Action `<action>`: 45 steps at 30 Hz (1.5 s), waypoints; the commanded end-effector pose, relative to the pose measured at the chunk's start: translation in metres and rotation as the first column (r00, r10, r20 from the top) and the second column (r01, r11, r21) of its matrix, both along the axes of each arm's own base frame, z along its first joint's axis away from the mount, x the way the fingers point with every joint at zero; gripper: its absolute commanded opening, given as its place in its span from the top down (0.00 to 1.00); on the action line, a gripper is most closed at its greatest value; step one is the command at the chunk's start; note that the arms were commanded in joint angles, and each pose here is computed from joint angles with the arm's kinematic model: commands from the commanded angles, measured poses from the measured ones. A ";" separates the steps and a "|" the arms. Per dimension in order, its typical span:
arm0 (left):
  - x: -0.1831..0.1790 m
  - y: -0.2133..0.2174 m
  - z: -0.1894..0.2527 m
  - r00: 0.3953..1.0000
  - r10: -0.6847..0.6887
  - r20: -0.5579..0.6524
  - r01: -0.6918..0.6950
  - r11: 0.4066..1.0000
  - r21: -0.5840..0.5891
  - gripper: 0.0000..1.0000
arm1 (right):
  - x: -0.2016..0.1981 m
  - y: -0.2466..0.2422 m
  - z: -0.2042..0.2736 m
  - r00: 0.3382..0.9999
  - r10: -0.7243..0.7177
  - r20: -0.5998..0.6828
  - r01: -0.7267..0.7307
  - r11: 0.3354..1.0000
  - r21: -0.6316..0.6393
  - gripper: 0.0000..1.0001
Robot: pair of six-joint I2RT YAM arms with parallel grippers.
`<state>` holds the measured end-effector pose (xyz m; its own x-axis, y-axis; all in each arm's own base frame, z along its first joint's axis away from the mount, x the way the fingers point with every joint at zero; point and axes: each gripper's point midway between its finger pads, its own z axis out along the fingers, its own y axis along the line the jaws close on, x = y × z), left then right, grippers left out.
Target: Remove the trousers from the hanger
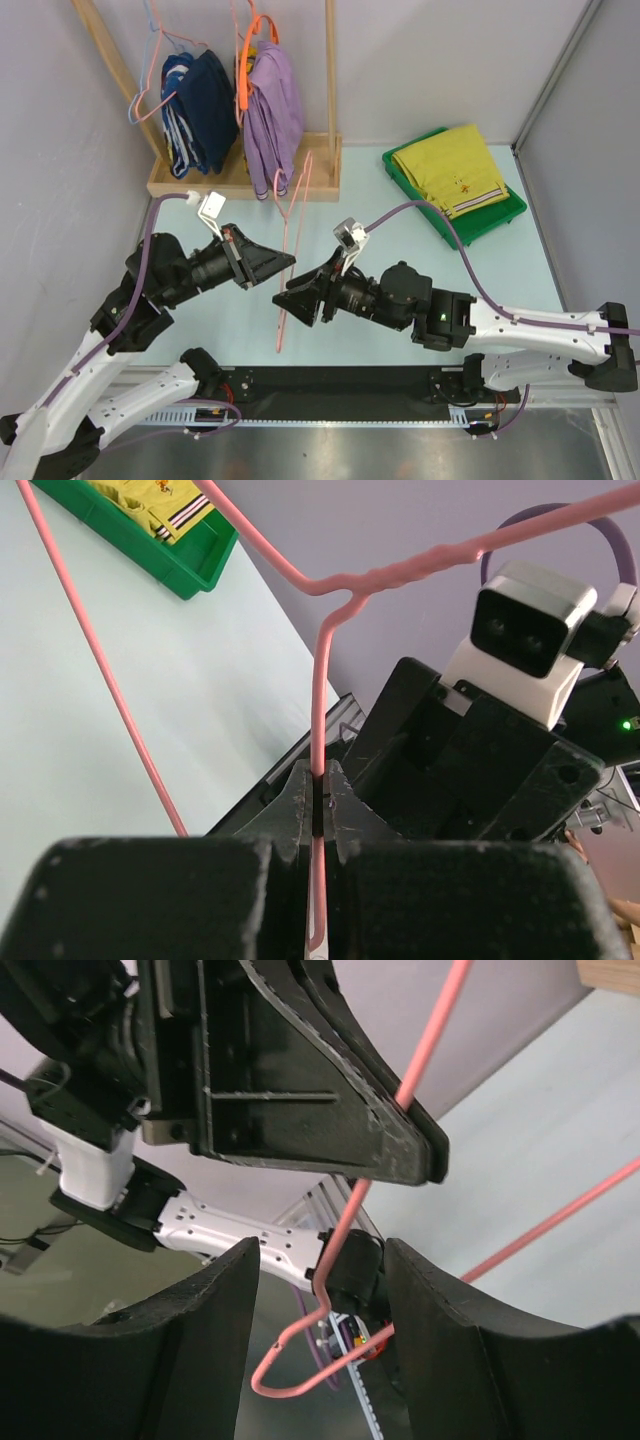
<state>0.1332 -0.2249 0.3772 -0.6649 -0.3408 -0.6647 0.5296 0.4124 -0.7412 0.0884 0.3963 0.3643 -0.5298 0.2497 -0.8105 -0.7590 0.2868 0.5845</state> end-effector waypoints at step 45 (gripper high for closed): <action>-0.028 0.070 0.008 0.950 0.143 0.278 -0.153 0.988 0.015 0.40 | 0.084 -0.001 0.048 0.967 0.112 -0.229 -0.070 0.980 0.187 1.00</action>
<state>0.1087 -0.1409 0.3767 -0.4176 -0.4589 -0.7842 0.5554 0.5542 -0.6200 0.1763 0.3900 0.3787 -0.7133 0.3392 -0.6133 -0.5850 0.1938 0.7875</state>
